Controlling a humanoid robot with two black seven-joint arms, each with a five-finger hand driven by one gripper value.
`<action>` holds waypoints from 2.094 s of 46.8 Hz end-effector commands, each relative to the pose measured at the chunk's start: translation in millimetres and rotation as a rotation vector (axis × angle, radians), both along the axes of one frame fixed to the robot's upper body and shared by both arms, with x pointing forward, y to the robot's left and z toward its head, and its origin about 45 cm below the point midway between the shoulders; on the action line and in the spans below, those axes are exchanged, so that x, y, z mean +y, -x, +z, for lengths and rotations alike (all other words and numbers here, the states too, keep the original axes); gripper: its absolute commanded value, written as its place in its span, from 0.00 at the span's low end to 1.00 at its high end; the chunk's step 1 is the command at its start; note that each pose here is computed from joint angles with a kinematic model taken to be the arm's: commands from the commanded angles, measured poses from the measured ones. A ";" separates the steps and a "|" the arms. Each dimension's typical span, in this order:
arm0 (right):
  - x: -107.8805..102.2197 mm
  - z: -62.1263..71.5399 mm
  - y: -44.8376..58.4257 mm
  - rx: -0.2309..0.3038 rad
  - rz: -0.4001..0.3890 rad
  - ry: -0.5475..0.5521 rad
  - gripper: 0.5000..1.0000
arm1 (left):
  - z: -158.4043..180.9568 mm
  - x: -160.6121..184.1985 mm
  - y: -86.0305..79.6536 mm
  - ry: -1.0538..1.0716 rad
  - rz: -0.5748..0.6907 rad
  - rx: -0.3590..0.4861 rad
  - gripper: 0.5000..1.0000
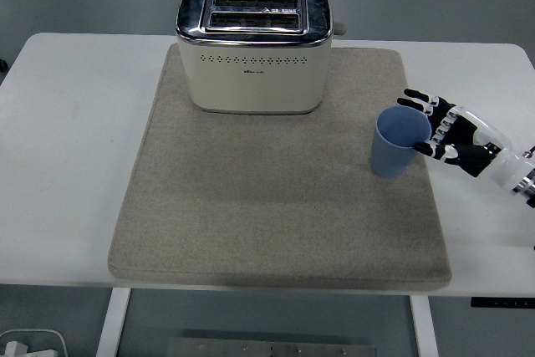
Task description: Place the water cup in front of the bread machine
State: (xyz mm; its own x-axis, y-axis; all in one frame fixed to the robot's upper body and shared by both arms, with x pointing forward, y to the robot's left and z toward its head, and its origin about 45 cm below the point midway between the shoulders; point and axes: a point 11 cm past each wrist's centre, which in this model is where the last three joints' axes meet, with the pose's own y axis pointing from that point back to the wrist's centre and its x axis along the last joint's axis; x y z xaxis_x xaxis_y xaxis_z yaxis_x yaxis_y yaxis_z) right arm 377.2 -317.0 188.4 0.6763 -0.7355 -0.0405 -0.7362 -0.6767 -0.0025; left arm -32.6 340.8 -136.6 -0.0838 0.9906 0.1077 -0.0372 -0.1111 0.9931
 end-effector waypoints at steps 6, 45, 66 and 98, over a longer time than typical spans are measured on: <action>1.2 -2.9 1.8 0.002 0.015 0.025 0.85 | 0.0 0.0 -0.3 0.000 0.000 0.000 1.00; 30.8 -5.6 -1.2 -0.011 0.072 0.014 0.85 | 0.0 0.1 -0.3 -0.001 0.000 0.000 1.00; 44.1 4.2 -14.2 -0.059 0.063 0.024 0.86 | 0.0 0.0 0.6 0.000 0.000 0.001 1.00; 38.5 14.1 -21.0 -0.064 0.078 0.023 0.86 | 0.0 0.0 -0.3 0.000 0.000 0.000 1.00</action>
